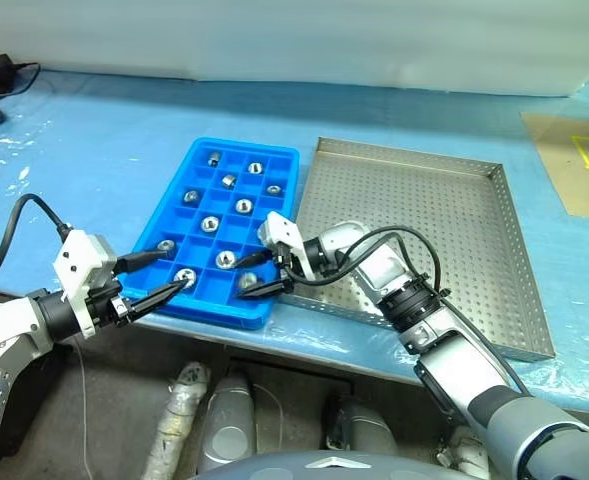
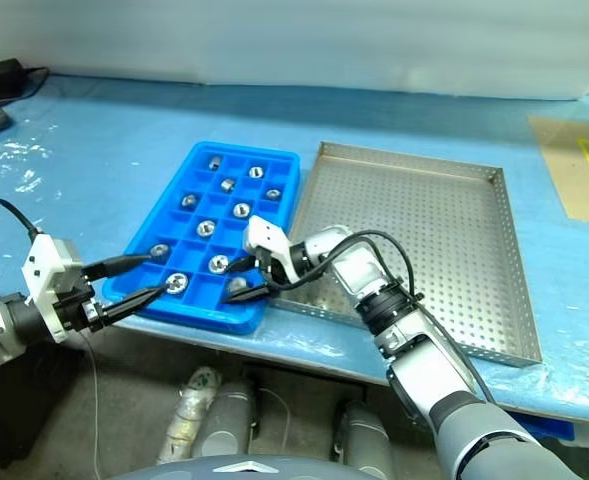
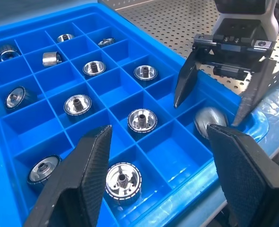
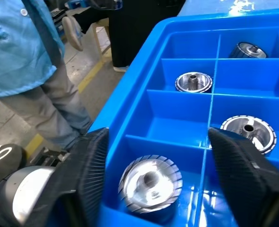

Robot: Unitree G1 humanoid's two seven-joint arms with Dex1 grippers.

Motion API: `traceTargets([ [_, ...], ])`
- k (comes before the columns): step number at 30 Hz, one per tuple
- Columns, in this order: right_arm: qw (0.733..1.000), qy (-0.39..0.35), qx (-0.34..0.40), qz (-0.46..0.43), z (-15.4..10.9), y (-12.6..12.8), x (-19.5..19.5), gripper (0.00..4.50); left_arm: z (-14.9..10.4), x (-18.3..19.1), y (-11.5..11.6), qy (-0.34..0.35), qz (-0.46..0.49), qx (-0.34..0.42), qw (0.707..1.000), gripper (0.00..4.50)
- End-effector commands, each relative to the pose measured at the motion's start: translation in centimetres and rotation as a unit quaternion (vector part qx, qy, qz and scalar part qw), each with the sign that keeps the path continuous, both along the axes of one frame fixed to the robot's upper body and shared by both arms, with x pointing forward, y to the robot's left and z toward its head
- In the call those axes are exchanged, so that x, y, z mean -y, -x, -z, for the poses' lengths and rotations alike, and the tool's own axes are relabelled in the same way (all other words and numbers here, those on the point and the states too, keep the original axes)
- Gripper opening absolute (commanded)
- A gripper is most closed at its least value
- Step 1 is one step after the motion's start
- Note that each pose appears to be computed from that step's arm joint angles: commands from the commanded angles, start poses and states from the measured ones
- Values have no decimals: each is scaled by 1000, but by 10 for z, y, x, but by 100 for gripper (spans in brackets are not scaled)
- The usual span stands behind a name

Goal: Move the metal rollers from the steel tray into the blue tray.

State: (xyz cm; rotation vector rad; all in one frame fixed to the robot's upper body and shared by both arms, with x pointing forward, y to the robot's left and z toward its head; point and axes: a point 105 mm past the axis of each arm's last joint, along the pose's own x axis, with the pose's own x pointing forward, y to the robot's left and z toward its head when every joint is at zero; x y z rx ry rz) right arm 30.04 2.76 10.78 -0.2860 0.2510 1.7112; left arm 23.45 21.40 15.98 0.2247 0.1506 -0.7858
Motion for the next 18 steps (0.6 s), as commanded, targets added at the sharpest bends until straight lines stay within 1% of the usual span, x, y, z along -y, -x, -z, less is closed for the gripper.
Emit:
traceTargets([
  [1, 1000, -12, 6, -1, -8, 2, 1, 446, -11, 3, -4, 0, 12, 22, 1000, 339],
  [5, 998, -27, 41, 47, -21, -15, 10, 446, -14, 10, -15, 2, 33, 28, 999, 339],
  [6, 997, -36, 48, 58, -27, -19, 12, 446, -15, 11, -16, 2, 37, 29, 999, 339],
  [8, 992, -63, 59, 88, -48, -28, 25, 446, -15, 14, -22, 3, 48, 31, 998, 339],
  [10, 988, -77, 71, 111, -60, -32, 36, 446, -16, 17, -26, 4, 55, 34, 998, 339],
  [13, 977, -94, 91, 170, -76, -41, 64, 446, -16, 22, -40, 9, 62, 44, 997, 339],
  [15, 964, -93, 101, 227, -78, -51, 85, 446, -13, 29, -50, 10, 70, 50, 996, 339],
  [18, 937, -90, 115, 318, -76, -67, 118, 446, -6, 46, -65, 19, 87, 57, 994, 339],
])
